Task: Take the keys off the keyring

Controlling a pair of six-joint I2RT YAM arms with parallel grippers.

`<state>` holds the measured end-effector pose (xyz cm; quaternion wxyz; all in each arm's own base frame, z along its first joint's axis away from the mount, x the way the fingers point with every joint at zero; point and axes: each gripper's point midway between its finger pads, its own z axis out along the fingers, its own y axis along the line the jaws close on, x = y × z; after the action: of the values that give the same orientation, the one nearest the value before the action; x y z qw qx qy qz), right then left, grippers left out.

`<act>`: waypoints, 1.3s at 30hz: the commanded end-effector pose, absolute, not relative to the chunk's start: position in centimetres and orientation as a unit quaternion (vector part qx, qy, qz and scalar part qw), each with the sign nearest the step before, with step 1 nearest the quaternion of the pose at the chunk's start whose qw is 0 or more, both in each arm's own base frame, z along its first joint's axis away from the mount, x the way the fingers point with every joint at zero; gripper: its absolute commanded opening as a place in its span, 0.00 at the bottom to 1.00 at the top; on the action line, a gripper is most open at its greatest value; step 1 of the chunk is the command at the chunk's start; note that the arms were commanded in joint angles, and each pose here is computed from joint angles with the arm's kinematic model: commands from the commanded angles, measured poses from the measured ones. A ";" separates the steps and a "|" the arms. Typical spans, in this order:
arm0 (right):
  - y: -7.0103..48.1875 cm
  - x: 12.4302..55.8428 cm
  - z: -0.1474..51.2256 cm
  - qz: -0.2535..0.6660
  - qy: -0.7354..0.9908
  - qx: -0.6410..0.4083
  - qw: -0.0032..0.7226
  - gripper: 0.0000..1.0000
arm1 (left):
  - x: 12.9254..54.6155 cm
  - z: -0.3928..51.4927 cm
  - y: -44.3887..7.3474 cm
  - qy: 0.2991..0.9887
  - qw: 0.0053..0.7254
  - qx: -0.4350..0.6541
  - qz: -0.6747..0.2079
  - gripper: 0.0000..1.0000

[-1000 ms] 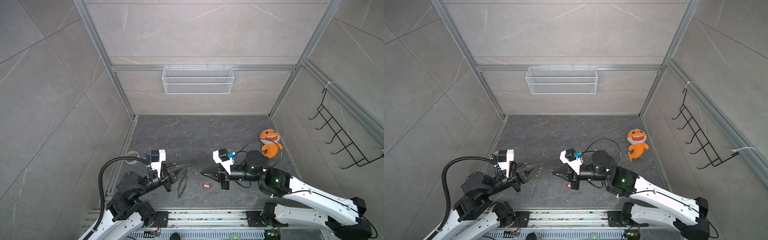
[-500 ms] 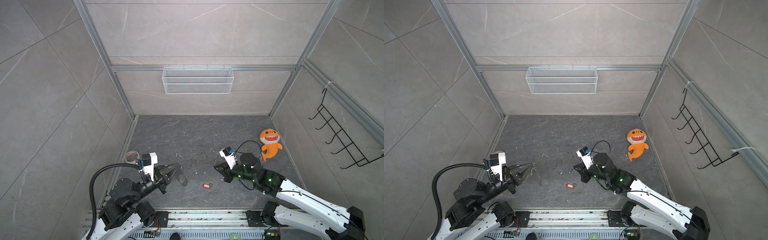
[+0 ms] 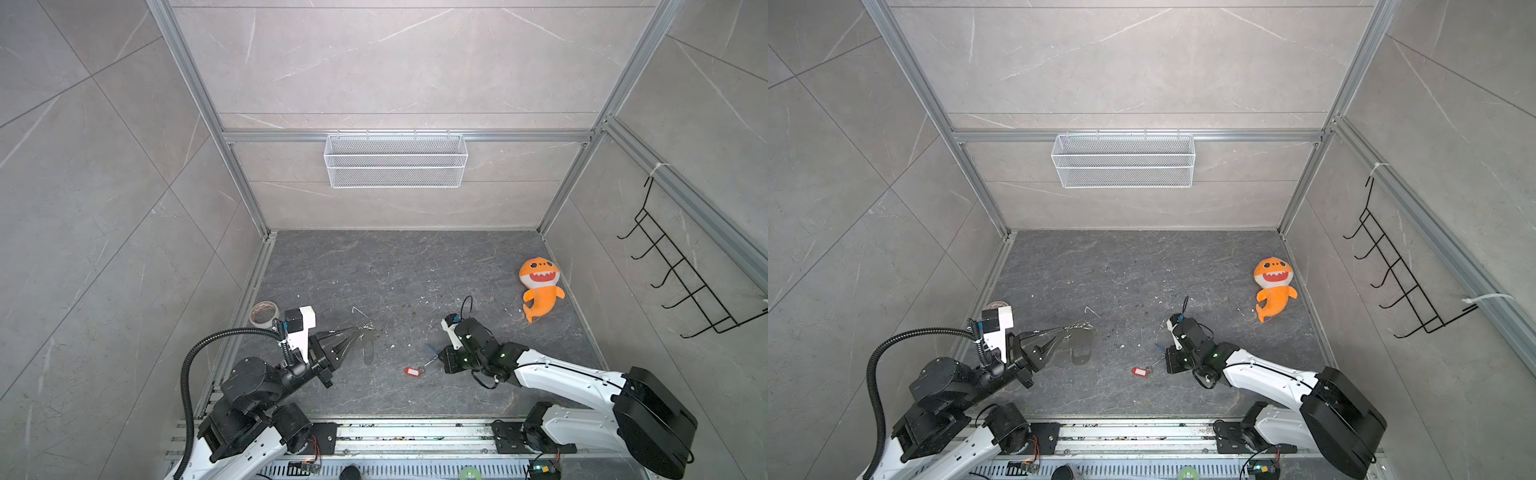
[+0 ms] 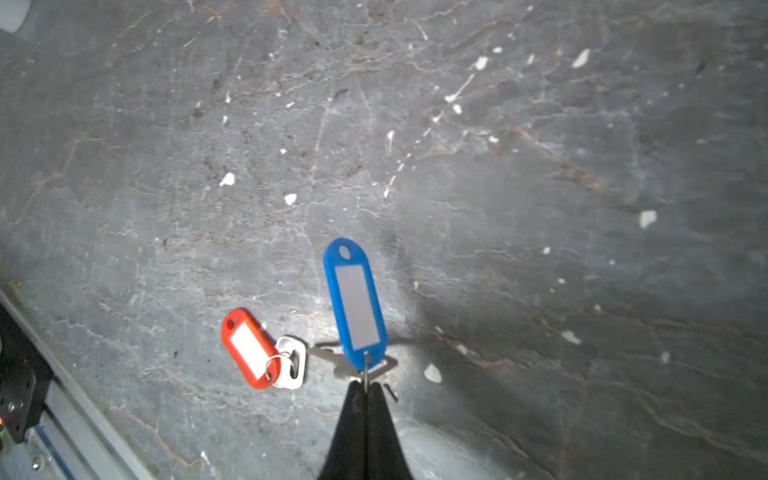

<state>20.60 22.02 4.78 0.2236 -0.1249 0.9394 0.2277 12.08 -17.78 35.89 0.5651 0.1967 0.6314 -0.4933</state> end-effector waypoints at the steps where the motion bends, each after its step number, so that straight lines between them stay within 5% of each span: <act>1: 20.1 21.8 4.2 0.188 0.949 -0.074 0.243 0.00 | 11.9 37.1 -17.4 0.610 0.585 0.193 -0.498 0.00; 5: 19.1 22.2 4.1 0.166 0.953 -0.059 0.248 0.03 | 12.0 37.0 -17.5 0.611 0.584 0.193 -0.499 0.00; 9: 18.6 22.6 4.9 0.154 0.952 -0.047 0.259 0.37 | 12.1 36.8 -17.6 0.614 0.580 0.193 -0.499 0.00; 12: 18.8 23.0 7.4 0.168 0.943 -0.049 0.285 0.45 | 12.2 36.7 -17.6 0.615 0.581 0.191 -0.498 0.00; 21: 25.7 21.5 21.9 0.351 0.840 -0.211 0.355 0.53 | 12.6 36.7 -17.6 0.620 0.581 0.183 -0.494 0.00; 27: 31.8 17.1 29.9 0.389 0.743 -0.362 0.407 0.59 | 13.3 36.5 -17.6 0.632 0.578 0.168 -0.487 0.00; 39: 39.1 13.8 33.6 0.425 0.665 -0.439 0.431 0.67 | 15.4 35.1 -17.7 0.666 0.568 0.127 -0.466 0.00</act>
<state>13.52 37.85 31.97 0.4029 -0.4296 0.6869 0.4258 14.97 -18.15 33.47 0.5517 0.1494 0.6801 -0.4592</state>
